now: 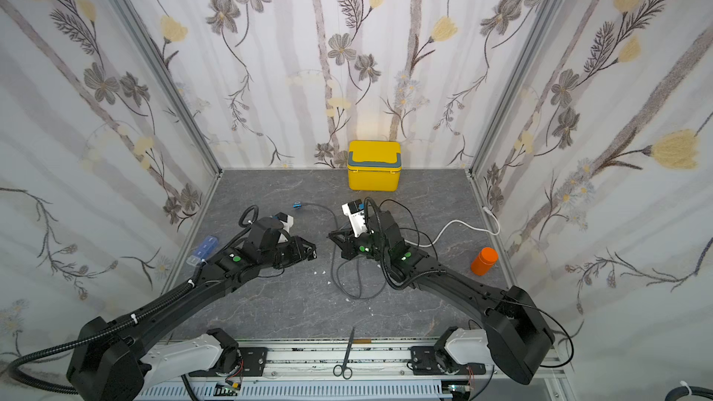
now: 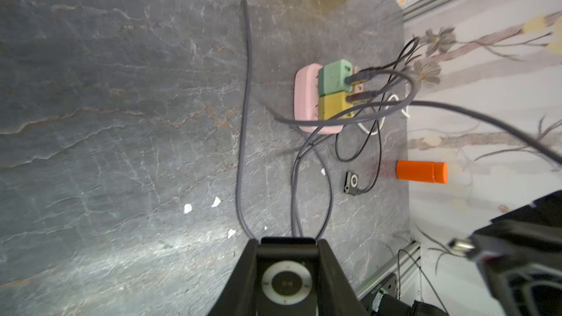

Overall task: Charge mp3
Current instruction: Insert the charging cable into the MP3 player.

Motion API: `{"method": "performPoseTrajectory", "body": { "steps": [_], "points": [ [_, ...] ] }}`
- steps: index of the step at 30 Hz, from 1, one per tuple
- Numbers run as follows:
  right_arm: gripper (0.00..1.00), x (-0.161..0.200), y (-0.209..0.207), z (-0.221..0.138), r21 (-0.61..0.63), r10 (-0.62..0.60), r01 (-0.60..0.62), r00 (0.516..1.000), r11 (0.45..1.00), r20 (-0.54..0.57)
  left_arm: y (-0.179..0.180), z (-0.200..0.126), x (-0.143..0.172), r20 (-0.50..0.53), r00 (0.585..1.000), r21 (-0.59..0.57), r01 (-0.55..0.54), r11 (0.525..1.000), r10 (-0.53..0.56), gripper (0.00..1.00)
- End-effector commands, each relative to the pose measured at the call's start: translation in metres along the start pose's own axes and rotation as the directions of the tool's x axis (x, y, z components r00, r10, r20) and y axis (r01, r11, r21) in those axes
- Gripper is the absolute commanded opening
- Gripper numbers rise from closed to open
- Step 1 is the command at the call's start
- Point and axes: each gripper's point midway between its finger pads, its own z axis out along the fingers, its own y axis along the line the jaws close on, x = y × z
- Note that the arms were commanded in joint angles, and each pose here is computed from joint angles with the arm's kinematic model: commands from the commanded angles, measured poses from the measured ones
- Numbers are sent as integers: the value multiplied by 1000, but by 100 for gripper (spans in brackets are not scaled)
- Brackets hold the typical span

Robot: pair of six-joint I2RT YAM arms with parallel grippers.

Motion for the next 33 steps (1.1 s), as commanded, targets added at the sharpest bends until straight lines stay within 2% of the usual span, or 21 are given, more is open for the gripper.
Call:
{"method": "performPoseTrajectory", "body": {
  "steps": [1,5,16,33],
  "points": [
    [0,-16,11,6,-2,-9,9,998,1000,63,-17,-3,-22,99,995,62,7,998,-14,22],
    [0,-3,20,14,-13,-15,15,999,1000,32,-25,-4,-24,108,994,107,8,994,-19,22],
    [0,9,20,24,-22,5,-5,1000,1000,-7,-30,-9,-26,103,994,133,6,991,-20,22],
    [0,16,23,30,-60,37,-39,999,997,-30,-32,-12,-26,92,996,125,-1,992,-10,22]
  ]
}}
